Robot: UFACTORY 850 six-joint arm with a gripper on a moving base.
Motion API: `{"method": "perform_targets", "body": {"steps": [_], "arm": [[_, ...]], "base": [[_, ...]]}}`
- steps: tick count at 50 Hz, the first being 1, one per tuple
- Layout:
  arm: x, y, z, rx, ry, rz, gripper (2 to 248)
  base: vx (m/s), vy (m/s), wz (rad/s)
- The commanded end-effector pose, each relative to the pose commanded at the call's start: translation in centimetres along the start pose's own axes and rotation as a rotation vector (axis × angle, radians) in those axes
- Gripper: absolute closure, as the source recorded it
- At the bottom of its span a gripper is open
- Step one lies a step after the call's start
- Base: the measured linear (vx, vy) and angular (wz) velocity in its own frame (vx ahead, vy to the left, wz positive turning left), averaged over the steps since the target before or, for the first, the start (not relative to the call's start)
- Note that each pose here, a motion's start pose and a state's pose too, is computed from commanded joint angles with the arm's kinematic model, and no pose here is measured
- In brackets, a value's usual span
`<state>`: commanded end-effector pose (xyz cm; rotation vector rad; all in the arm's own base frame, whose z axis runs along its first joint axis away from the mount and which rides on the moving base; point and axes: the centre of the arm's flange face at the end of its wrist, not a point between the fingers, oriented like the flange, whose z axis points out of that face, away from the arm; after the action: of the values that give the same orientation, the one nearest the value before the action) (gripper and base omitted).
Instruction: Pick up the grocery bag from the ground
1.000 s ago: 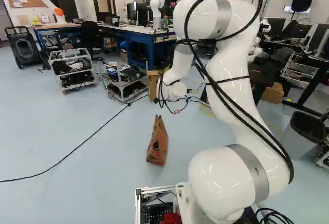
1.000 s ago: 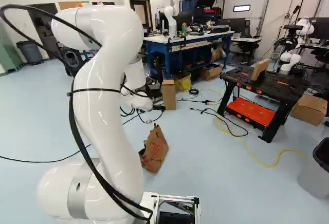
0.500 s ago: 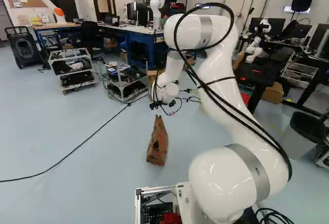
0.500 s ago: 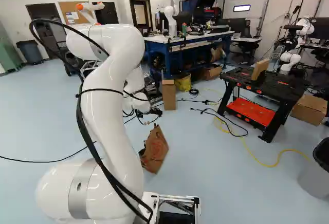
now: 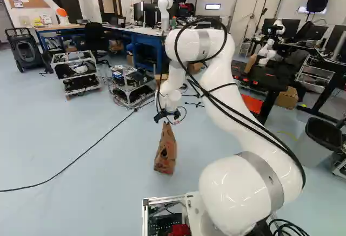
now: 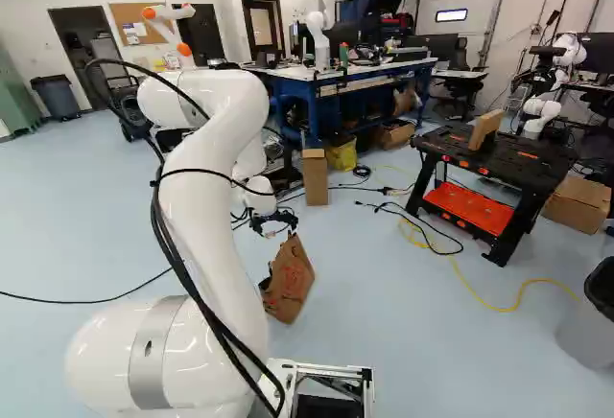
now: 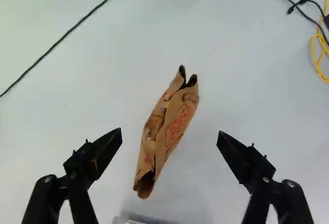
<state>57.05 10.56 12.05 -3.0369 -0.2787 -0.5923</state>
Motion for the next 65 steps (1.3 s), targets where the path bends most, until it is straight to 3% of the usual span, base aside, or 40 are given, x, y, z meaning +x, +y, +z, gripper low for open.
{"method": "perform_targets", "body": {"steps": [27,65], "arm": [[-2.1,-0.5,4.0,0.002,-0.196,-0.008,3],[-3.7,-0.5,9.5,0.002,-0.241,-0.008,3]], "base": [[0.0,0.0,0.0],[0.0,0.0,0.0]]}}
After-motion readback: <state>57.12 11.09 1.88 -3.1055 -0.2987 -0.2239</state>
